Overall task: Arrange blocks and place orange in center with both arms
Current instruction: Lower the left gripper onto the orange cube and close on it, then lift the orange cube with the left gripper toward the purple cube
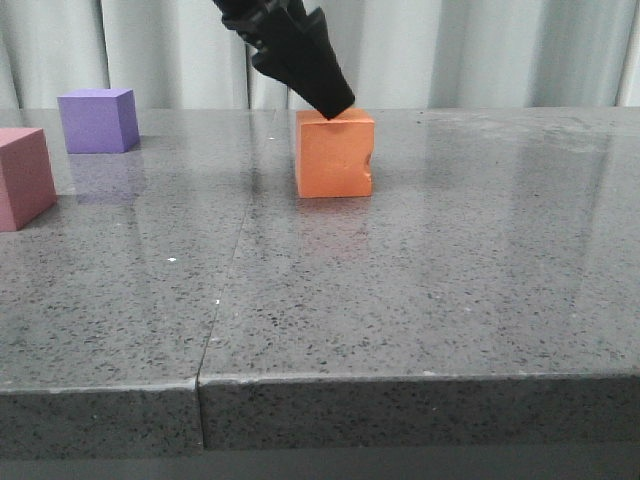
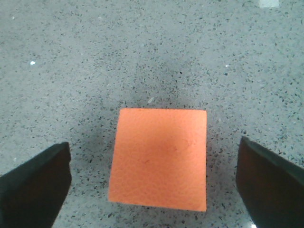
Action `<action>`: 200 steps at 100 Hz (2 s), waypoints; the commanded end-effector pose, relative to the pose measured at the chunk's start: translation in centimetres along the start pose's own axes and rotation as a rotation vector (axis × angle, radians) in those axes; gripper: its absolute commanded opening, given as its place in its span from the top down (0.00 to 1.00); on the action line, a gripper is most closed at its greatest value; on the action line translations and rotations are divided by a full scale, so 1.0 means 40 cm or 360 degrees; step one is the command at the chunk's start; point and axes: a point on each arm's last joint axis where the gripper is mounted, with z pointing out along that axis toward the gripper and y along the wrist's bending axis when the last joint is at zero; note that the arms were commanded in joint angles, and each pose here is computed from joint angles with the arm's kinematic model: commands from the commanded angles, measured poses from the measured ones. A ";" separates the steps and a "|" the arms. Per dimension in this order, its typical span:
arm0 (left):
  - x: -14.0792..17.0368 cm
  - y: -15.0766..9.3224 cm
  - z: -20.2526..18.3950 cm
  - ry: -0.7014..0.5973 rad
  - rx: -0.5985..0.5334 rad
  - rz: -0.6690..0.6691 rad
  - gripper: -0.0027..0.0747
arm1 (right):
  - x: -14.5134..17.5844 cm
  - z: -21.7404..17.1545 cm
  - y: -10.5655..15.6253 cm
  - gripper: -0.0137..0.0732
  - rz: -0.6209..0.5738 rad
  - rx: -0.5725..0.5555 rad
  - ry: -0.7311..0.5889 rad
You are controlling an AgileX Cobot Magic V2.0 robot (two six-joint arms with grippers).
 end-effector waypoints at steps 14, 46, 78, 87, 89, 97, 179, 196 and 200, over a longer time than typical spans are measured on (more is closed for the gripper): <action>-0.049 -0.001 -0.020 -0.0139 -0.0074 0.0008 0.10 | -0.029 -0.006 0.007 0.92 -0.0032 -0.0030 -0.0122; -0.027 0.006 0.031 -0.0097 -0.0033 -0.0021 0.10 | -0.029 -0.006 0.007 0.92 -0.0032 -0.0030 -0.0122; -0.022 0.007 0.041 -0.0088 -0.0025 -0.0026 0.23 | -0.029 -0.006 0.007 0.92 -0.0032 -0.0030 -0.0122; -0.022 0.007 0.041 -0.0088 -0.0025 -0.0026 0.34 | -0.029 -0.006 0.007 0.92 -0.0032 -0.0030 -0.0122; -0.022 0.007 0.041 -0.0088 -0.0025 -0.0026 0.37 | -0.029 -0.006 0.007 0.92 -0.0032 -0.0030 -0.0122; -0.022 0.007 0.041 -0.0088 -0.0025 -0.0029 0.45 | -0.029 -0.006 0.007 0.92 -0.0032 -0.0030 -0.0122; -0.027 0.032 -0.094 0.0022 -0.0429 -0.0700 0.54 | -0.029 -0.006 0.007 0.92 -0.0032 -0.0030 -0.0122; -0.008 0.057 -0.140 -0.0013 -0.0551 -0.0962 0.54 | -0.029 -0.006 0.007 0.92 -0.0032 -0.0030 -0.0122; 0.001 0.066 -0.152 -0.0027 -0.0570 -0.1033 0.55 | -0.029 -0.006 0.007 0.92 -0.0032 -0.0030 -0.0122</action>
